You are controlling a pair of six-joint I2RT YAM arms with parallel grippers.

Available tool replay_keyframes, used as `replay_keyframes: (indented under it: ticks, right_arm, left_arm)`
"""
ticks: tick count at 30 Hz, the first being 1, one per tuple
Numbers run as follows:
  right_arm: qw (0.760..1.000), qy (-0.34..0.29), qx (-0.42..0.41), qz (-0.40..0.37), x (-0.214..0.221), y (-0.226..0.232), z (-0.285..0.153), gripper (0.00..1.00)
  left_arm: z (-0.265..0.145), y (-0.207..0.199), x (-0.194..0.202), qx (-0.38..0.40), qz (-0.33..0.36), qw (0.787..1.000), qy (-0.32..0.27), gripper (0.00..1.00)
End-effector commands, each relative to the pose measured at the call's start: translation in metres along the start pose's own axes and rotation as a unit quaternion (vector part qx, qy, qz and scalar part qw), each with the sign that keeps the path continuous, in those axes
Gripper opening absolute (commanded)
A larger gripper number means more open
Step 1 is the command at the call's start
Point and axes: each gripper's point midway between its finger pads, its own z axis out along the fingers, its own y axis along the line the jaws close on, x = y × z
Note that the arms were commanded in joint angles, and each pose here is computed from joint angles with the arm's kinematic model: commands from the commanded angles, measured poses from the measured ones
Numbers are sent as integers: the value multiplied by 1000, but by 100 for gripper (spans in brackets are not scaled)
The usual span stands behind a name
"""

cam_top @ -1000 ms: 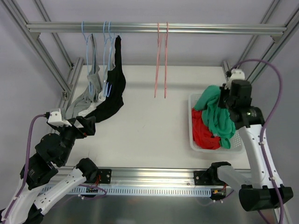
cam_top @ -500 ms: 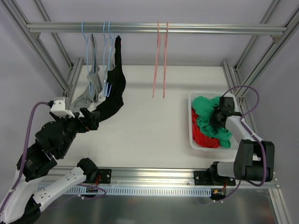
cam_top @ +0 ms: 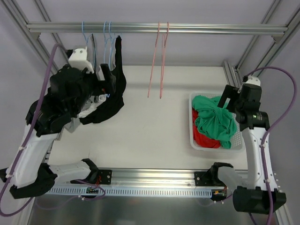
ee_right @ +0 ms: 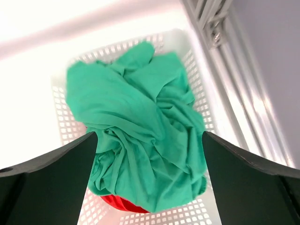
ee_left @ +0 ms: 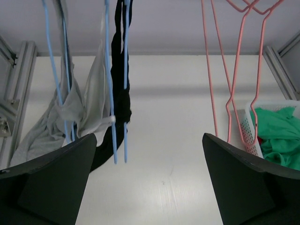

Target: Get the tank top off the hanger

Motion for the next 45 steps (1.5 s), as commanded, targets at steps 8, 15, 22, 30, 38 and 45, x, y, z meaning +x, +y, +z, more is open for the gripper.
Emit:
replay_keyframes:
  ticks: [8, 15, 22, 30, 38, 45]
  right_arm:
    - [959, -127, -255, -3, -14, 66, -117, 100]
    - [932, -118, -341, 12, -3, 92, -132, 99]
    - [925, -109, -365, 12, 4, 99, -133, 97]
    - [915, -121, -385, 20, 0, 104, -147, 96]
    - [912, -123, -390, 20, 2, 104, -151, 95]
    - [910, -122, -396, 20, 1, 106, -152, 95]
  left_arm:
    - [74, -8, -32, -36, 78, 996, 21, 89]
    - [125, -11, -22, -25, 95, 994, 56, 68]
    - [156, 6, -7, -55, 94, 991, 83, 56]
    - [177, 3, 12, -45, 95, 988, 112, 31]
    - [173, -16, -5, -4, 69, 993, 92, 0]
    - [139, -39, -48, 61, 18, 997, 36, 0]
